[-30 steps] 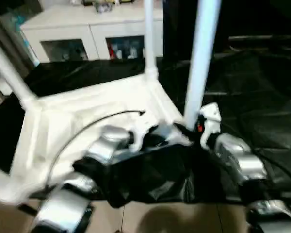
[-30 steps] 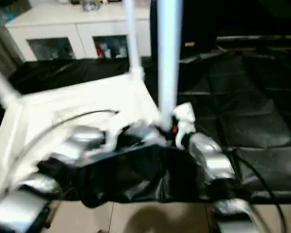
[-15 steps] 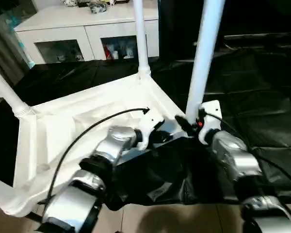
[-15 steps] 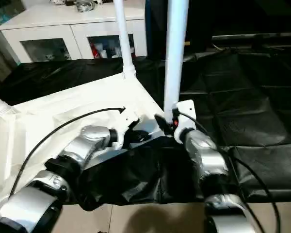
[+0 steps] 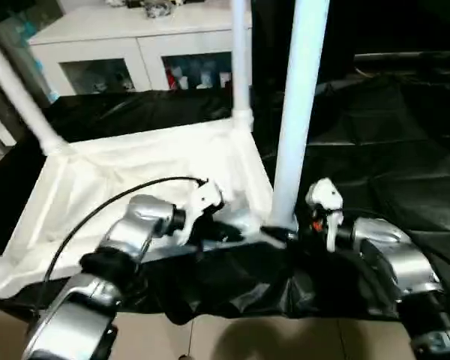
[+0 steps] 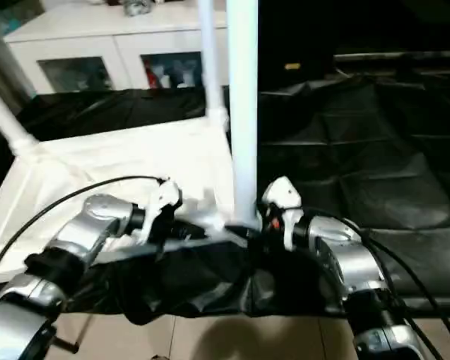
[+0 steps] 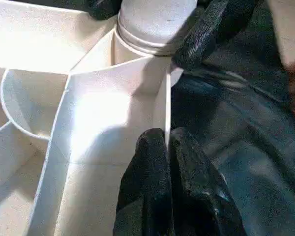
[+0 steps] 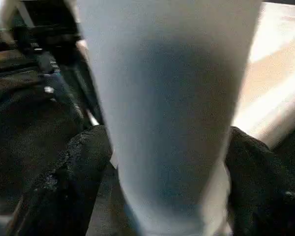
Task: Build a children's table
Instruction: Insert table leg to table base
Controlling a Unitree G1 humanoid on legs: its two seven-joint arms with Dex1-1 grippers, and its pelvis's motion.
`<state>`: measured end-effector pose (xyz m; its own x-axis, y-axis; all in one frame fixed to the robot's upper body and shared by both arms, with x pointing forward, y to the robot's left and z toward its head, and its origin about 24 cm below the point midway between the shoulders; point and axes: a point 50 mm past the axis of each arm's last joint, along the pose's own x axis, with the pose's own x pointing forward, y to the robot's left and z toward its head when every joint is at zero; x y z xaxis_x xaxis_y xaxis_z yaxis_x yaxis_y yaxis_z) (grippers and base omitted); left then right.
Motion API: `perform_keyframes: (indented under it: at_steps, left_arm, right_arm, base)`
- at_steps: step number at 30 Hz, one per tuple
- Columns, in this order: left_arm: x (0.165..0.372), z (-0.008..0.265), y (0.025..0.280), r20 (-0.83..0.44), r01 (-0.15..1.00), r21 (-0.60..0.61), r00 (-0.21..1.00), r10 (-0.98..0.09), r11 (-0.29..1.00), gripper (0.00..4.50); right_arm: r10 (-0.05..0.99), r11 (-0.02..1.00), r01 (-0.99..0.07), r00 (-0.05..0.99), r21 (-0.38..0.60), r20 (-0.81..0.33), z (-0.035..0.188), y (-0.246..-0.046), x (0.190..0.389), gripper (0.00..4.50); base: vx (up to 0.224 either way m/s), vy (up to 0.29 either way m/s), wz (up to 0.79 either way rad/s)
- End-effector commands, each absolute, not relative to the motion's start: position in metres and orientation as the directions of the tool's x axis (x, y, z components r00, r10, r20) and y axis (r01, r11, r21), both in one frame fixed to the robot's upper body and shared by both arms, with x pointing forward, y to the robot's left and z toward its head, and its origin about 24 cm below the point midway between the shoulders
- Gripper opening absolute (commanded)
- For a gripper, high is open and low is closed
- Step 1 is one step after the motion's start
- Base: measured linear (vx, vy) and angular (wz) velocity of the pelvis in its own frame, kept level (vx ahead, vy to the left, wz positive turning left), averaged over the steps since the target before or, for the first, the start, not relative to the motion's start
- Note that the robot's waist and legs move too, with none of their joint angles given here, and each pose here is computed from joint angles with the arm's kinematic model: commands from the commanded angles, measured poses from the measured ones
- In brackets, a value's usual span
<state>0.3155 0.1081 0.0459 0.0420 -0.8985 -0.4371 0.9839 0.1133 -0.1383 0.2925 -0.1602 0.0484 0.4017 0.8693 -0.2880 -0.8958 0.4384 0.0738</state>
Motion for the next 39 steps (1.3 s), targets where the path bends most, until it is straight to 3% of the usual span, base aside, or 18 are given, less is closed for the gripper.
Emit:
perform_keyframes:
  at_steps: [1,9,13,15,21,25,26,28,31,32,39]
  left_arm:
    - [0.317,0.061,0.1,-0.389,0.993,-0.105,0.009,-0.921,0.054,0.0]
    - [0.321,0.061,0.096,-0.397,0.991,-0.078,0.071,-0.915,0.11,0.0]
    - [0.335,0.062,0.091,-0.391,0.957,-0.043,0.248,-0.886,0.286,0.0]
    - [0.347,0.063,0.085,-0.374,0.909,-0.014,0.381,-0.846,0.416,0.0]
    - [0.359,0.067,0.071,-0.34,0.831,-0.002,0.523,-0.782,0.557,0.0]
    - [0.358,0.068,0.059,-0.32,0.828,-0.01,0.529,-0.786,0.561,0.0]
    - [0.356,0.067,0.057,-0.319,0.843,-0.013,0.507,-0.801,0.539,0.0]
    - [0.355,0.067,0.056,-0.319,0.855,-0.014,0.488,-0.813,0.518,0.0]
    - [0.35,0.063,0.059,-0.327,0.884,-0.011,0.438,-0.837,0.467,0.0]
    - [0.345,0.06,0.063,-0.335,0.91,-0.017,0.385,-0.86,0.414,0.0]
    - [0.328,0.054,0.077,-0.36,0.968,-0.05,0.212,-0.909,0.245,0.0]
  right_arm:
    - [0.898,0.376,-0.922,0.337,0.095,-0.281,0.048,-0.151,0.288,3.34]
    - [0.881,0.438,-0.889,0.394,0.136,-0.262,0.045,-0.146,0.29,2.76]
    - [0.733,0.656,-0.748,0.602,0.097,-0.316,0.034,-0.149,0.307,2.66]
    - [0.543,0.825,-0.562,0.76,0.057,-0.357,0.023,-0.156,0.32,2.65]
    - [0.348,0.935,-0.349,0.875,0.061,-0.335,0.018,-0.154,0.331,2.64]
    - [0.474,0.88,-0.448,0.848,0.155,-0.238,0.024,-0.13,0.332,2.64]
    - [0.516,0.855,-0.485,0.83,0.182,-0.212,0.027,-0.125,0.332,3.2]
    - [0.544,0.836,-0.509,0.817,0.204,-0.191,0.03,-0.121,0.332,3.34]
    - [0.617,0.786,-0.592,0.768,0.179,-0.171,0.035,-0.118,0.33,3.66]
    - [0.681,0.733,-0.663,0.711,0.155,-0.177,0.035,-0.12,0.325,3.66]
    - [0.813,0.572,-0.812,0.543,0.116,-0.209,0.038,-0.13,0.31,3.66]
  base:
    - [0.0,0.0,0.0]
    - [0.0,0.0,0.0]
    - [0.0,0.0,0.0]
    - [0.0,0.0,0.0]
    - [0.0,0.0,0.0]
    - [0.0,0.0,0.0]
    - [0.0,0.0,0.0]
    - [0.0,0.0,0.0]
    - [0.0,0.0,0.0]
    - [0.0,0.0,0.0]
    - [0.0,0.0,0.0]
